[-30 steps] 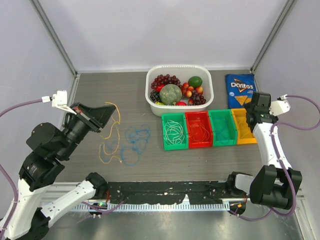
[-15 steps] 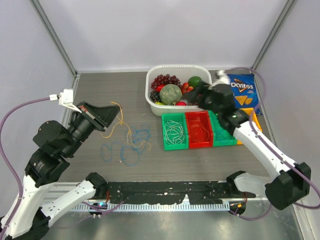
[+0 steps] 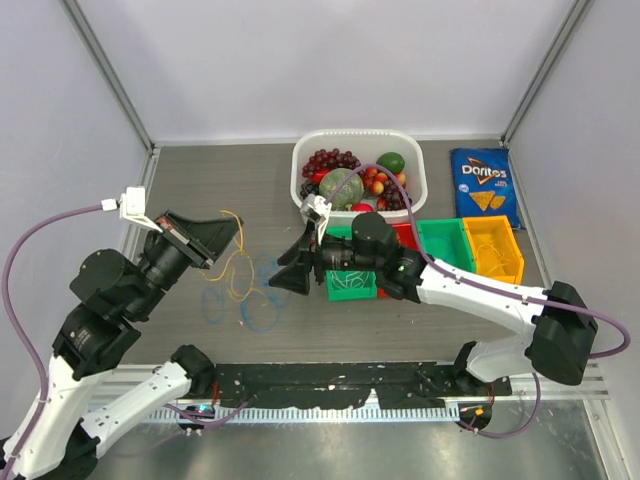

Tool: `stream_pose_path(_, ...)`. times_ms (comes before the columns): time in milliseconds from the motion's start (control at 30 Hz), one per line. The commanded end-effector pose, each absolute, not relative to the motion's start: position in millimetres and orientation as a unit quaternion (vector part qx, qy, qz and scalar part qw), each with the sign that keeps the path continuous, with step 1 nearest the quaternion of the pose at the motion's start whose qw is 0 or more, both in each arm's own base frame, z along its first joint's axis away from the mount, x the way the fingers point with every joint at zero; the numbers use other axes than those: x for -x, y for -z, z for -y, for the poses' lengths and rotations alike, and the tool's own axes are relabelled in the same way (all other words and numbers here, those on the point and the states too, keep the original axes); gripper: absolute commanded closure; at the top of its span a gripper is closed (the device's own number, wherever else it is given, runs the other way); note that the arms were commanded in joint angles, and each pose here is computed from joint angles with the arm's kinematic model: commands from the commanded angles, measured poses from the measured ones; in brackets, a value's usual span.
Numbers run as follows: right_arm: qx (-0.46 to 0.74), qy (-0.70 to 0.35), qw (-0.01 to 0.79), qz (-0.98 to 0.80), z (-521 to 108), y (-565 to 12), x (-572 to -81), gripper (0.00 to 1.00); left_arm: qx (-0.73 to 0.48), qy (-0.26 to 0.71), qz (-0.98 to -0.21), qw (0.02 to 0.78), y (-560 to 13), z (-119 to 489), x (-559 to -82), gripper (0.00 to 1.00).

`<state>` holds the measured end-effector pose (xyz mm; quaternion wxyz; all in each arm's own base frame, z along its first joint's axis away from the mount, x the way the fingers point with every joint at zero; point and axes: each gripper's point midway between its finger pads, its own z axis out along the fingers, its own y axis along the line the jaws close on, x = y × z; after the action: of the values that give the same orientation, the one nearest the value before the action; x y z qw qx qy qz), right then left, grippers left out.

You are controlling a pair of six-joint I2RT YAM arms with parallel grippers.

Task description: Untangle the cables

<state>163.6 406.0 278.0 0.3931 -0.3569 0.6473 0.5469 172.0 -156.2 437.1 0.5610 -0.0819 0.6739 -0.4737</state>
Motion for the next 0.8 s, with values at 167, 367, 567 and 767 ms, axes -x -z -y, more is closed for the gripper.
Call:
stream_pose_path(167, 0.353, -0.605, 0.449, -0.555, -425, -332, -150, 0.35, 0.108, 0.486, -0.661, 0.561, -438, 158, -180, 1.00)
stream_pose_path(367, 0.356, -0.611, 0.440, -0.554, -433, -325, -144, 0.49, 0.106, 0.489, -0.661, 0.560, -440, 162, -183, 1.00)
stream_pose_path(567, 0.355, -0.628, 0.424, -0.548, -431, -325, -135, 0.87, 0.114, 0.478, -0.663, 0.564, -436, 160, -188, 1.00)
stream_pose_path(767, 0.332, -0.656, 0.426, -0.527, -416, -360, -124, 0.99, 0.171, 0.414, -0.698, 0.558, -389, 142, -202, 1.00)
